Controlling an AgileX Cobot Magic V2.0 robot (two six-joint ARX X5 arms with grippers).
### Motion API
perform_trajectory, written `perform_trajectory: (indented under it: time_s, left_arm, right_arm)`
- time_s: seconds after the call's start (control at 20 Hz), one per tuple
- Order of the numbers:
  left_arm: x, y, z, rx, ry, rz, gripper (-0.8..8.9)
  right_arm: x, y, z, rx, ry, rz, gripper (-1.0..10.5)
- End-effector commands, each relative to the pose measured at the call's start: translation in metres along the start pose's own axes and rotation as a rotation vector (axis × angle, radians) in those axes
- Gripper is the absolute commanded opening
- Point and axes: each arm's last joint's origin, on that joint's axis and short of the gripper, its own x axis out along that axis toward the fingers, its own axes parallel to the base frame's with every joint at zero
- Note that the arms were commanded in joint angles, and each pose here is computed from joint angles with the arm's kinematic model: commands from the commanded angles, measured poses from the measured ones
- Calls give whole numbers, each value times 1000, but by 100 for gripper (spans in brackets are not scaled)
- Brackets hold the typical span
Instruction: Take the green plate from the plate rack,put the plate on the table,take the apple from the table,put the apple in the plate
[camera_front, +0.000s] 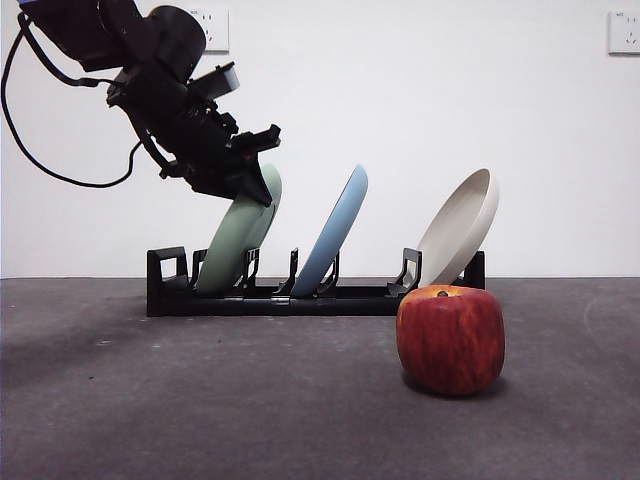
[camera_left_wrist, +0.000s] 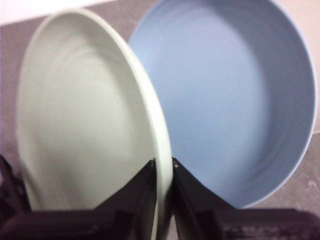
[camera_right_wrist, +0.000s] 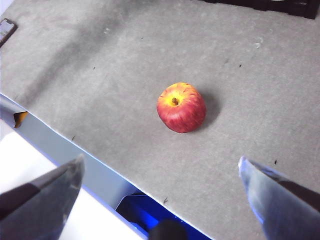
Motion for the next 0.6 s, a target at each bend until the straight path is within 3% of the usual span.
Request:
perform_trajectory:
  time_s: [0.05, 0.35, 0.6]
  left_arm:
    - [6, -3, -8, -21, 34, -41, -9]
    - [-24, -10, 16, 1, -42, -38, -8]
    - [-79, -24, 50, 46, -157, -34, -8]
  right_arm:
    - [0, 1, 0, 0, -2, 3, 661]
    - [0, 1, 0, 0, -2, 3, 661]
    - [0, 1, 0, 0, -2, 4, 661]
